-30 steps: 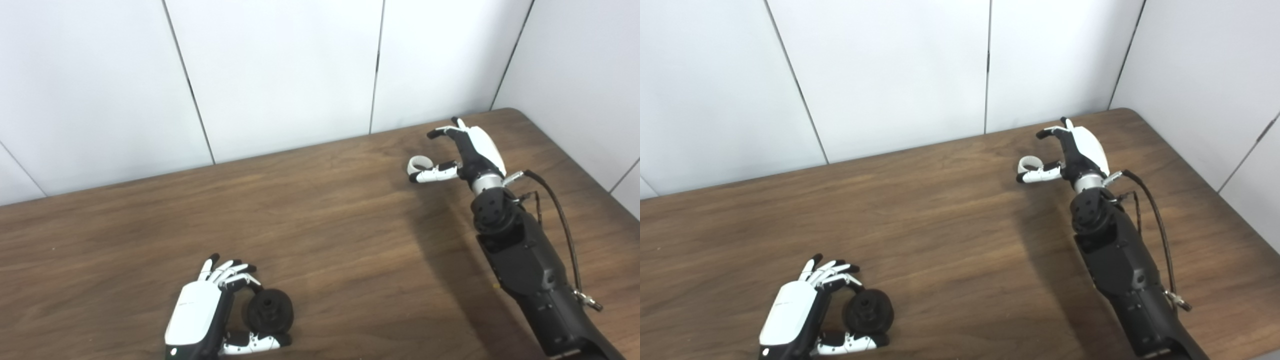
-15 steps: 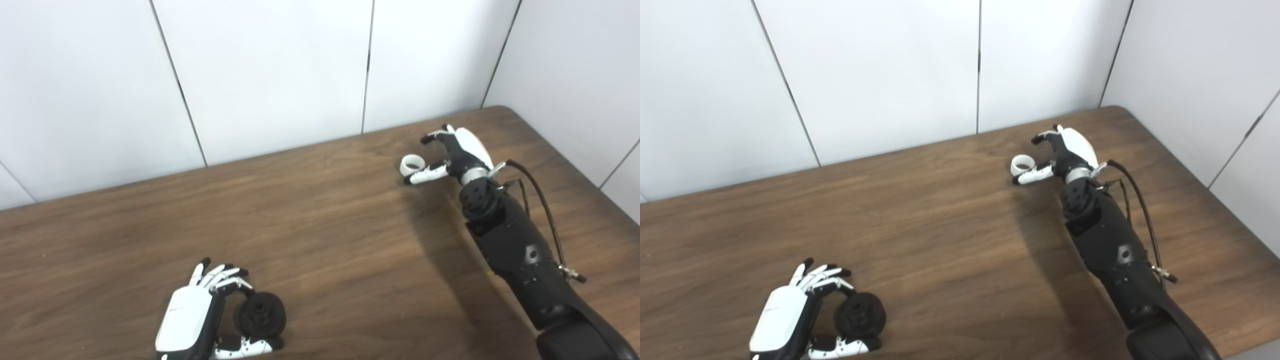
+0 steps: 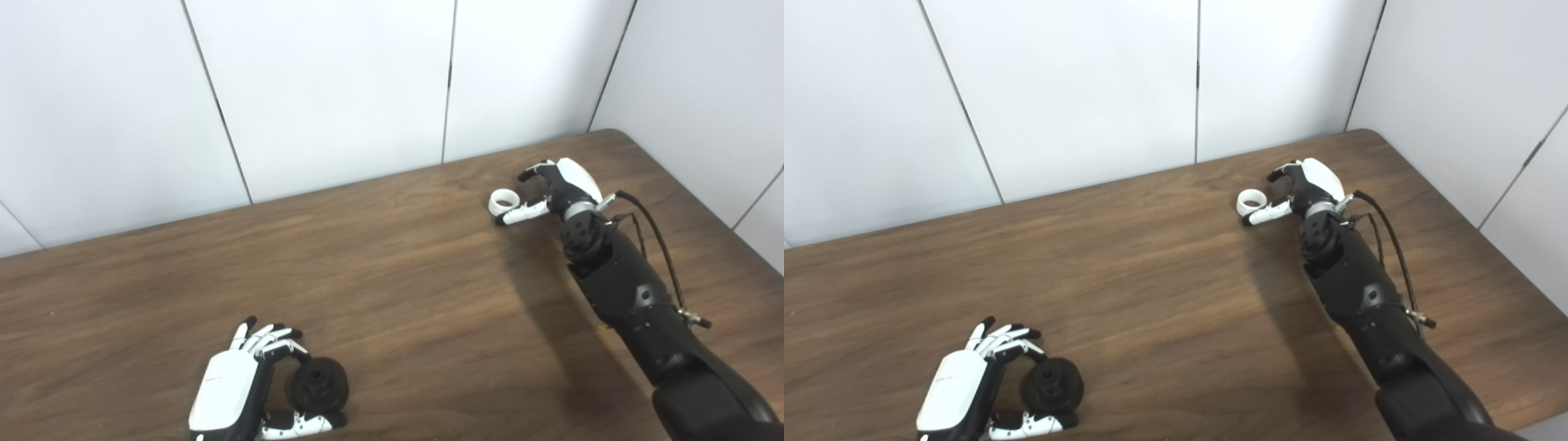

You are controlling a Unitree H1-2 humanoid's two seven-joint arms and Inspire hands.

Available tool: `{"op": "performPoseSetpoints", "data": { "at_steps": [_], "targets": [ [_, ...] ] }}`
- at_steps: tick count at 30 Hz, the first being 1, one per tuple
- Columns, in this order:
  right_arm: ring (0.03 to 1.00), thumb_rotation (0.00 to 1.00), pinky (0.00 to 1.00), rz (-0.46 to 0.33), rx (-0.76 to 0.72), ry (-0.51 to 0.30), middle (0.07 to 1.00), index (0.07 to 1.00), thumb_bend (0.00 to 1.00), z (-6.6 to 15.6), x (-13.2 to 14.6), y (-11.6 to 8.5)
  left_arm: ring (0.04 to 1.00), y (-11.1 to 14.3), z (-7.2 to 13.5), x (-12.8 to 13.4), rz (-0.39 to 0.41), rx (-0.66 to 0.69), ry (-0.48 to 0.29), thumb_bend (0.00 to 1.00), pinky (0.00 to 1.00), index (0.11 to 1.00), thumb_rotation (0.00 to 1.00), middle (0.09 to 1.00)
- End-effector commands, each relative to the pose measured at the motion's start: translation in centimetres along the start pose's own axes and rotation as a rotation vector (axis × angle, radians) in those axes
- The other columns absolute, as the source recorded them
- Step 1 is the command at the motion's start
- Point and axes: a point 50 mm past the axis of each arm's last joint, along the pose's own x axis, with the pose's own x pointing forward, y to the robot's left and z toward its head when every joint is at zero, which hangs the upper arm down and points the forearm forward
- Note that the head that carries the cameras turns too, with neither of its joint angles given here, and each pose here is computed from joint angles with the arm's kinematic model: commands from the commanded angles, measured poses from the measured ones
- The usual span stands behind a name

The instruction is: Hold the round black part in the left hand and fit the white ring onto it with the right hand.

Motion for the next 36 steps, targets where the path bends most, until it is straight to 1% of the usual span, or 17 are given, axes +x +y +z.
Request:
{"op": "performPoseSetpoints", "data": {
  "at_steps": [1, 3, 9, 14, 20, 31, 36],
  "targets": [
    [1.0, 0.24, 1.0, -0.056, 0.009, -0.068, 0.95, 0.71, 0.84, 2.3, 0.7, -1.9, 0.867, -0.5, -1.0, -0.8, -0.027, 0.028, 0.035, 0.52, 1.0, 0.488, 0.05, 0.781],
    [1.0, 0.25, 1.0, -0.051, 0.005, -0.066, 0.95, 0.706, 0.83, 2.4, 0.8, -1.9, 0.864, -0.5, -0.9, -0.8, -0.021, 0.026, 0.032, 0.52, 1.0, 0.487, 0.05, 0.778],
    [1.0, 0.23, 1.0, -0.032, 0.01, -0.057, 0.942, 0.686, 0.82, 2.4, 0.8, -1.8, 0.863, -0.5, -0.9, -0.7, -0.02, 0.033, 0.033, 0.52, 1.0, 0.487, 0.05, 0.776],
    [1.0, 0.23, 1.0, -0.011, 0.044, -0.037, 0.961, 0.686, 0.8, 2.4, 0.9, -1.7, 0.867, -0.5, -0.7, -0.7, -0.023, 0.032, 0.04, 0.52, 1.0, 0.488, 0.05, 0.781],
    [1.0, 0.27, 1.0, 0.01, 0.061, -0.024, 0.953, 0.681, 0.79, 2.3, 0.9, -1.5, 0.87, -0.5, -0.7, -0.7, -0.021, 0.031, 0.034, 0.52, 1.0, 0.487, 0.05, 0.782],
    [1.0, 0.25, 1.0, 0.03, 0.045, -0.017, 0.926, 0.615, 0.76, 1.7, 0.6, -1.3, 0.873, -0.3, -0.6, -0.7, -0.026, 0.029, 0.042, 0.52, 1.0, 0.488, 0.05, 0.787],
    [1.0, 0.24, 1.0, 0.036, 0.047, -0.016, 0.934, 0.611, 0.76, 1.3, 0.5, -1.3, 0.87, -0.4, -0.6, -0.7, -0.019, 0.023, 0.038, 0.52, 1.0, 0.488, 0.05, 0.785]
  ]
}}
